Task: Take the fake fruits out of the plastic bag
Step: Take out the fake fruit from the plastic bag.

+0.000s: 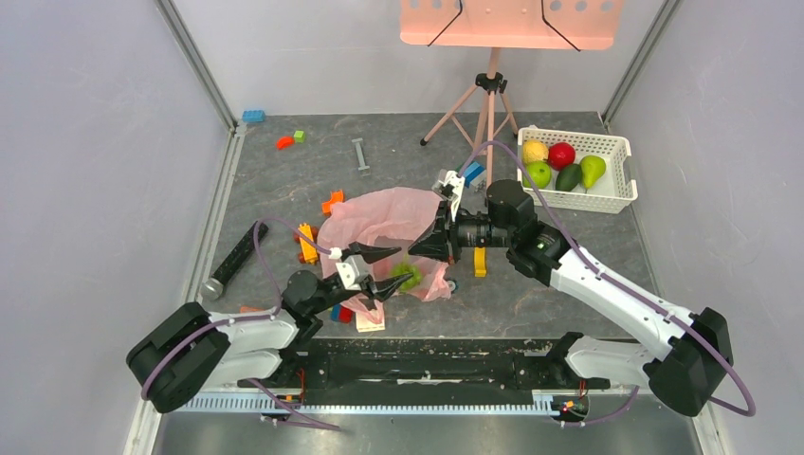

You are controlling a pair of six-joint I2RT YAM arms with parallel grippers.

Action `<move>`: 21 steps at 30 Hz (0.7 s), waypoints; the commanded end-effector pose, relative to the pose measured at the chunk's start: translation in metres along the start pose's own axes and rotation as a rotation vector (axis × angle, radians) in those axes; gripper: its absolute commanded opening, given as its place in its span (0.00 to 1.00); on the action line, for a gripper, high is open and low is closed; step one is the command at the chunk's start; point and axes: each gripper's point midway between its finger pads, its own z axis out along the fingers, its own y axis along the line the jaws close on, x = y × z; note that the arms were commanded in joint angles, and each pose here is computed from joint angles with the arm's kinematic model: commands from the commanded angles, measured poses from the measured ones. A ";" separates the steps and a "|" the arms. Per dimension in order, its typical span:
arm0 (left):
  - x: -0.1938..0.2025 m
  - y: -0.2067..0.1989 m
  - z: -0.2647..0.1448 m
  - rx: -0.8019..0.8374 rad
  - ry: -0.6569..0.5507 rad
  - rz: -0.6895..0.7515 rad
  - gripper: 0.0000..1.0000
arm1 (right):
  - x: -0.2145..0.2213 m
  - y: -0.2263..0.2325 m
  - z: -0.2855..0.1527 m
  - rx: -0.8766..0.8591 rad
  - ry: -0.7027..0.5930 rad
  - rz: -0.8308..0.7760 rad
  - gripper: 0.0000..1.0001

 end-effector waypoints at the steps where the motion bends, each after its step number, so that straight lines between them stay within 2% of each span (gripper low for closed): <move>1: -0.013 -0.004 0.009 0.056 -0.045 0.068 0.66 | -0.033 0.019 -0.008 -0.048 -0.071 -0.083 0.00; 11: 0.001 -0.002 0.010 0.047 -0.002 0.053 0.62 | -0.032 0.024 -0.009 -0.068 -0.074 -0.088 0.00; 15: 0.002 -0.002 0.012 0.052 0.002 0.051 0.57 | -0.032 0.024 -0.010 -0.071 -0.074 -0.089 0.00; 21: 0.003 -0.003 0.014 0.063 0.010 0.051 0.42 | -0.033 0.025 -0.010 -0.072 -0.077 -0.092 0.00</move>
